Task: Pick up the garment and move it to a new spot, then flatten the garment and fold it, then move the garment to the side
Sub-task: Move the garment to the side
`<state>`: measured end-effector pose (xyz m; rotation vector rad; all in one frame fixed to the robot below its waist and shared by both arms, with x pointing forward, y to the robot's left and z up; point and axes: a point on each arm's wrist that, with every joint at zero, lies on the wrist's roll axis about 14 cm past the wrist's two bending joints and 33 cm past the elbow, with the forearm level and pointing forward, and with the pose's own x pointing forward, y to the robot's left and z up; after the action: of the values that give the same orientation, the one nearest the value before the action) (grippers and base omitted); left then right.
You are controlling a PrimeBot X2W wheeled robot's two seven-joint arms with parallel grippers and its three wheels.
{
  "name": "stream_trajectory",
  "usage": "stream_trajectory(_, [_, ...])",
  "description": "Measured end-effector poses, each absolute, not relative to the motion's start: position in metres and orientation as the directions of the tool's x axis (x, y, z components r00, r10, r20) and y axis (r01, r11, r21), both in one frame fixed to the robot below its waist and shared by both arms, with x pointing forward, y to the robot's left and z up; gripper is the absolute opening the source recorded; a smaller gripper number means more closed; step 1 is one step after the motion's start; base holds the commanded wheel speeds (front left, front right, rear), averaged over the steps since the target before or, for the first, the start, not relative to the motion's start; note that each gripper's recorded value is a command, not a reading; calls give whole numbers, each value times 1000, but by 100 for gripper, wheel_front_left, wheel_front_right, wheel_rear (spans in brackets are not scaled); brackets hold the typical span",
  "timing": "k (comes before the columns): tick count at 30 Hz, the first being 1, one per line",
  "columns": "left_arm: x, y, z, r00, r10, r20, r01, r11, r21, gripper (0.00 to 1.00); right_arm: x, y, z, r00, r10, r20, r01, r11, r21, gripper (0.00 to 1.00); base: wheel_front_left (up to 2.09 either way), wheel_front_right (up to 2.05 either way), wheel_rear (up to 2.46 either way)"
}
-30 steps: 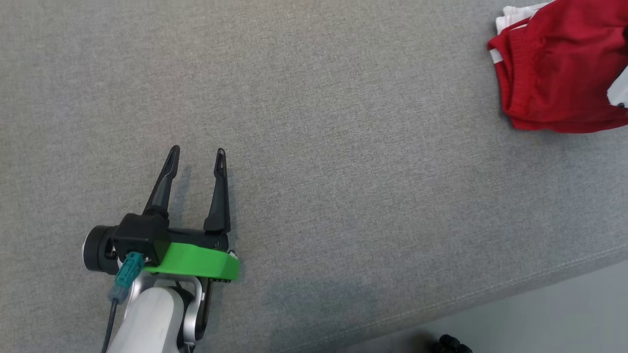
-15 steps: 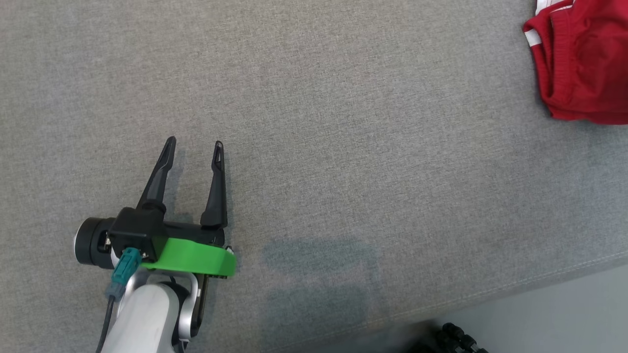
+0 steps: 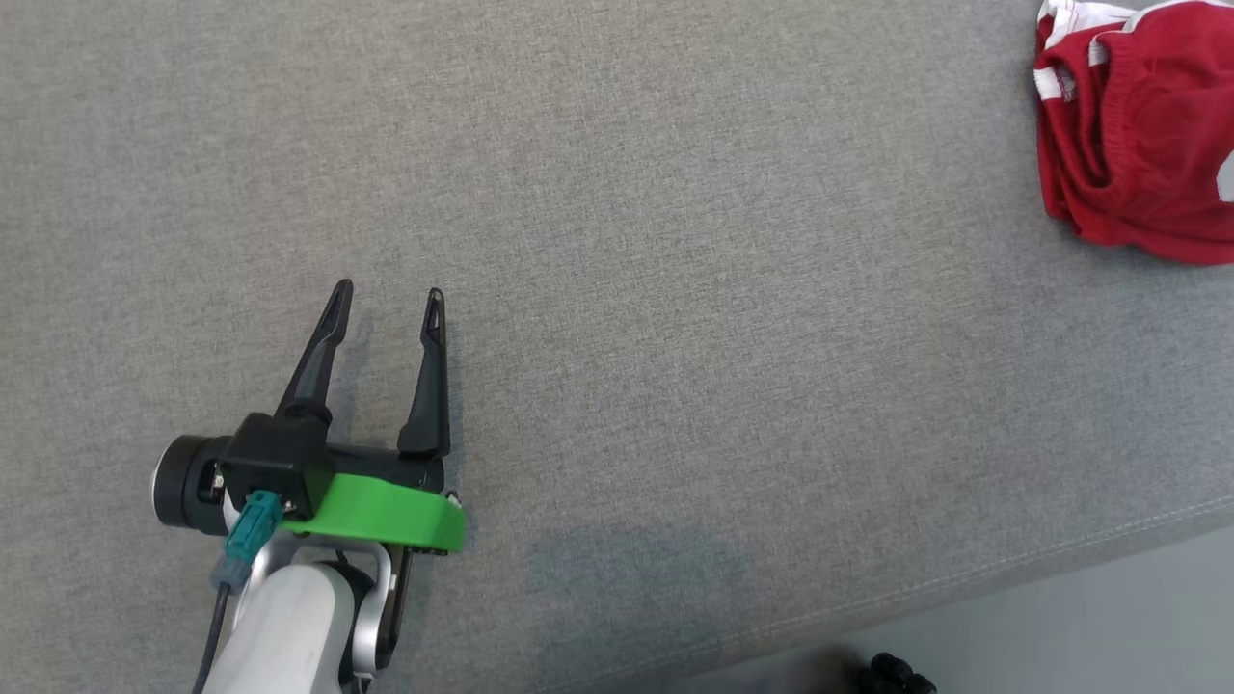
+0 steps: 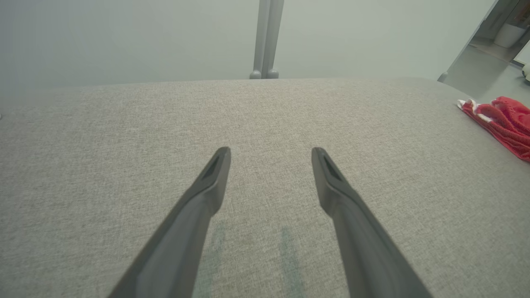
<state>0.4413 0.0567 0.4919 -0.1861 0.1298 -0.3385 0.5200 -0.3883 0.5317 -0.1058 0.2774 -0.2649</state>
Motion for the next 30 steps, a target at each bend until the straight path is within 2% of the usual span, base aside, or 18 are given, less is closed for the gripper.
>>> stream_trajectory(15, [429,74,531,963,-269,-13,261,944,-200,100,521,-313,606,998,-51,-40,45,990,-131,100,0,0,0])
stream_trajectory(22, [415,101,548,984,-178,16,177,964,-199,100,500,-271,628,998,45,46,-41,996,-85,100,0,0,0])
stream_trajectory(30, [386,144,560,999,-41,30,46,978,-204,100,465,-219,630,985,134,108,-133,991,-17,100,0,0,0])
